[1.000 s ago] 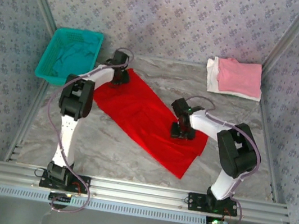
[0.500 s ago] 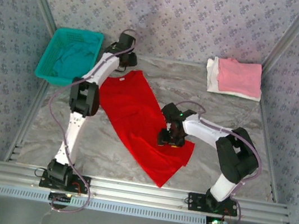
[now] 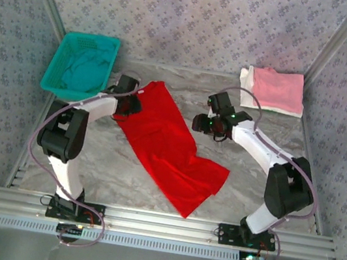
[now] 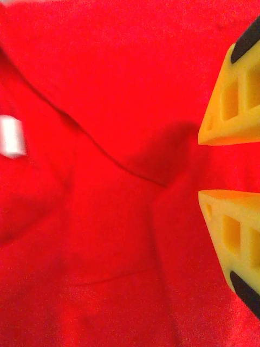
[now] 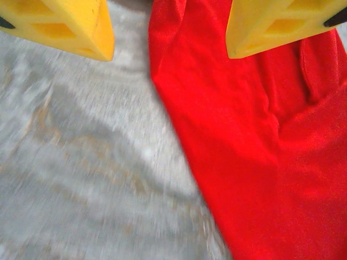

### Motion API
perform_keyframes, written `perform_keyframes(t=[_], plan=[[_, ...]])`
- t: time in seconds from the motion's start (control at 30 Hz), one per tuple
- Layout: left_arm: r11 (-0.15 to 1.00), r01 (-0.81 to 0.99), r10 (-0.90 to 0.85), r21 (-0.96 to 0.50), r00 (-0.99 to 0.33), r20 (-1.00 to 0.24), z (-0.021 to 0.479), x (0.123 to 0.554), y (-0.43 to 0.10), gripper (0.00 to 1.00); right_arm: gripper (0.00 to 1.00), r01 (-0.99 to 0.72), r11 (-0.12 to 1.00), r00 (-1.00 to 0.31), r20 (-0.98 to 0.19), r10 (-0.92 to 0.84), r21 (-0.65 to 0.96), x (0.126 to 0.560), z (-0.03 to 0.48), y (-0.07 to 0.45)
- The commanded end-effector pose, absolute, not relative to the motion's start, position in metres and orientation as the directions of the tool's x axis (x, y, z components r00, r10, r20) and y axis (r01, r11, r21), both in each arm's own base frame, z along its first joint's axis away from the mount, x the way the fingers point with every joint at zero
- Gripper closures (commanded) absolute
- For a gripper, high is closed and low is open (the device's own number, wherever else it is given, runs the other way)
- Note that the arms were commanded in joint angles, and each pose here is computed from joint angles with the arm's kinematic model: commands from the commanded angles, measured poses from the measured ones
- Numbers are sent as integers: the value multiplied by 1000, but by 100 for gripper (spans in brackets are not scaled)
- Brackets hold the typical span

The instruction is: Fold and stack the t-shirts

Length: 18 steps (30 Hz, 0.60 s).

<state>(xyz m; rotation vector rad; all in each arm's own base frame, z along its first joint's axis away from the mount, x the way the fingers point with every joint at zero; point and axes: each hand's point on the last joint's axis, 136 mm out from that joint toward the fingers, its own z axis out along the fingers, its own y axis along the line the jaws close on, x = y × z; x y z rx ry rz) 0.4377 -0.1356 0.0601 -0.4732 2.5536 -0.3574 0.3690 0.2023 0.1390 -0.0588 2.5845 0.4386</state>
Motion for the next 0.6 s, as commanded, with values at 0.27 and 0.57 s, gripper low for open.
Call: perform_keyframes(t=[0.27,0.57], plan=[[886,-269,-409,-376,-836,-366,17,466,-164,75,40,-140,954,-680,-726,102,265,393,196,171],[887,-17,-249,-462,-859,-447,34,578,-262,76,37,-57,947,-670,-716,198,316,374,175,139]])
